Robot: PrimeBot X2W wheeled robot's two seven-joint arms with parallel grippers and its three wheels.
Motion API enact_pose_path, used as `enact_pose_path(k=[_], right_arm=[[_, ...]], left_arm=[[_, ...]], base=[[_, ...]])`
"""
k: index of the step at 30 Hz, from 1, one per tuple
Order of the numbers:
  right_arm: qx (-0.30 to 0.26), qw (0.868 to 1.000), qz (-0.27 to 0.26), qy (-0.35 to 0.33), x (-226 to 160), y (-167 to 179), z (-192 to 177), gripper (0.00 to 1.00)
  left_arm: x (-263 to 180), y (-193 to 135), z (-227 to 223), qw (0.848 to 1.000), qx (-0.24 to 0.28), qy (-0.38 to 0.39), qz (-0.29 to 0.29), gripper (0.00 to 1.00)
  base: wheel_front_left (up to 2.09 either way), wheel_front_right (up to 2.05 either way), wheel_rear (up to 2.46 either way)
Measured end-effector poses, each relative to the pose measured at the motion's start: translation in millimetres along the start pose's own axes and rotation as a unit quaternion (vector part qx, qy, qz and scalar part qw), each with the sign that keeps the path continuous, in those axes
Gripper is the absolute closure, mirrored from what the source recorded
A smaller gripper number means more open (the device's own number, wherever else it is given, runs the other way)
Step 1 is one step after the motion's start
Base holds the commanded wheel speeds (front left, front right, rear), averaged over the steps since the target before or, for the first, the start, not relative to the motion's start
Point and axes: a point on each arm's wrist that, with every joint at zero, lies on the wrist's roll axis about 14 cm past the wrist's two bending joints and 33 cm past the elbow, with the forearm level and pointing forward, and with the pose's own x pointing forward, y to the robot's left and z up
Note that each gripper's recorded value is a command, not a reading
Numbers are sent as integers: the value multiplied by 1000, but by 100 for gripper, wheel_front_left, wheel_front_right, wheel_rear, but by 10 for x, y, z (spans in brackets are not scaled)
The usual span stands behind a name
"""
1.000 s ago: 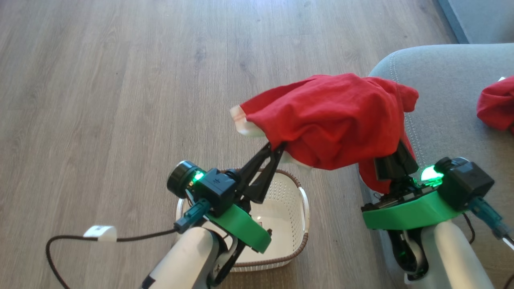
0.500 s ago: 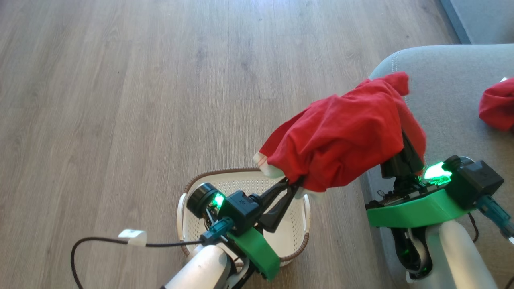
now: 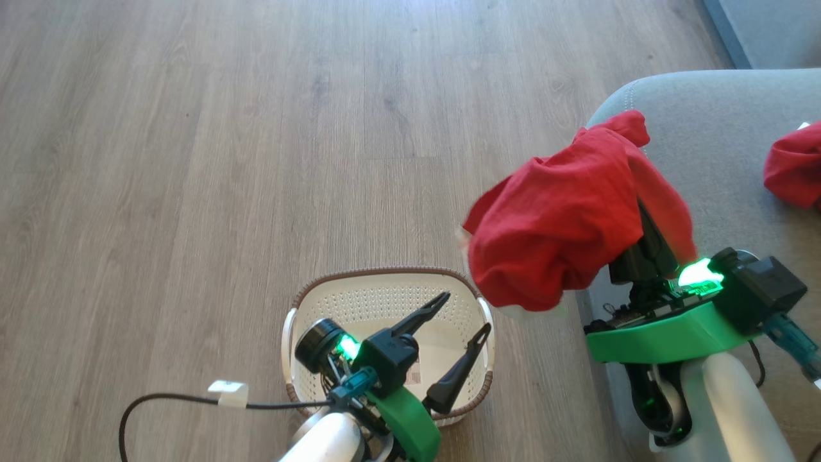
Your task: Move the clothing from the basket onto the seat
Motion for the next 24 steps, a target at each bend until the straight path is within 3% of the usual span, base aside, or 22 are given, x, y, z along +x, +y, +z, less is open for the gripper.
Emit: enact_pose_path(k=[15, 24], right_arm=[[-6, 1000, -28, -10, -27, -189, 81, 100], [-9, 999, -34, -13, -44, -229, 110, 100]], left_arm=[[-200, 78, -380, 998, -8, 56, 24, 0], [-151, 108, -172, 999, 8, 23, 24, 0]], base=[[0, 0, 0], [0, 0, 0]])
